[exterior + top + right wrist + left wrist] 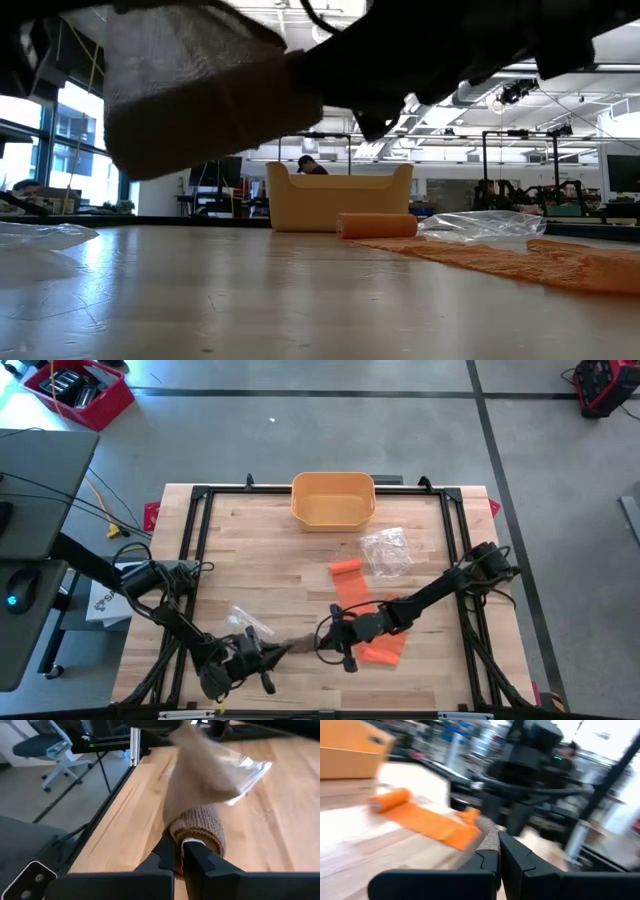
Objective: Roll bandage
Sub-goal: Roll the brown bandage
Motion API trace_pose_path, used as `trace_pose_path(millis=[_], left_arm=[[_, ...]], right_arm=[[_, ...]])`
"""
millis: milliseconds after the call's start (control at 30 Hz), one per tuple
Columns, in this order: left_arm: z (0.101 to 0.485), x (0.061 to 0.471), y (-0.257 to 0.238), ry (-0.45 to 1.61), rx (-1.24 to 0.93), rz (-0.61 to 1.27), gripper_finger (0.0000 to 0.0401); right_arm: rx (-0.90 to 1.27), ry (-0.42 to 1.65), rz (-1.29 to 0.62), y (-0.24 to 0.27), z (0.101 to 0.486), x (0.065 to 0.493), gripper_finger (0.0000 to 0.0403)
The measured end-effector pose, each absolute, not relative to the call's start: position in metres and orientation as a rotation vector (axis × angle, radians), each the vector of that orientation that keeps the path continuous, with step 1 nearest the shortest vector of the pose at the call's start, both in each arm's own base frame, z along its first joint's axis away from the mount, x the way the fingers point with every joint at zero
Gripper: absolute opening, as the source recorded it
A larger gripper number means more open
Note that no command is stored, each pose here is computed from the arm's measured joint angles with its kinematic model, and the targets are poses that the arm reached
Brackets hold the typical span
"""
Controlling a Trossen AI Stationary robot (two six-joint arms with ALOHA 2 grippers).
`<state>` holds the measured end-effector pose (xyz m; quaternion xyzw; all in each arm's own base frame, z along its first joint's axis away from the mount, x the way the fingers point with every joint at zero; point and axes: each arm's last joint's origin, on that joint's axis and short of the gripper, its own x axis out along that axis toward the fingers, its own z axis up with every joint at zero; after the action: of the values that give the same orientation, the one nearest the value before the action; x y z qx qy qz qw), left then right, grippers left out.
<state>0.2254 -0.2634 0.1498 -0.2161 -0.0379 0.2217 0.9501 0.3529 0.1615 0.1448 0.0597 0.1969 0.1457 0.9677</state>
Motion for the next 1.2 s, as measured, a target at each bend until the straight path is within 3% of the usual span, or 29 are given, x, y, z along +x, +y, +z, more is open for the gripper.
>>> trace_pose_path(millis=[300,767,1200], left_arm=[[0.129,0.225,-0.254,-0.085,-0.541,0.522,0.002],[0.122,0.219,-0.253,-0.075,-0.626,0.511,0.0156],[0.155,0.21,-0.251,-0.073,-0.62,0.486,0.0161]], right_arm=[[0.178,0.343,0.324,0.166,0.15,0.353,0.0],[0.351,0.209,0.345,0.18,0.148,0.355,0.0],[0.456,0.175,0.359,0.183,0.149,0.355,0.0]])
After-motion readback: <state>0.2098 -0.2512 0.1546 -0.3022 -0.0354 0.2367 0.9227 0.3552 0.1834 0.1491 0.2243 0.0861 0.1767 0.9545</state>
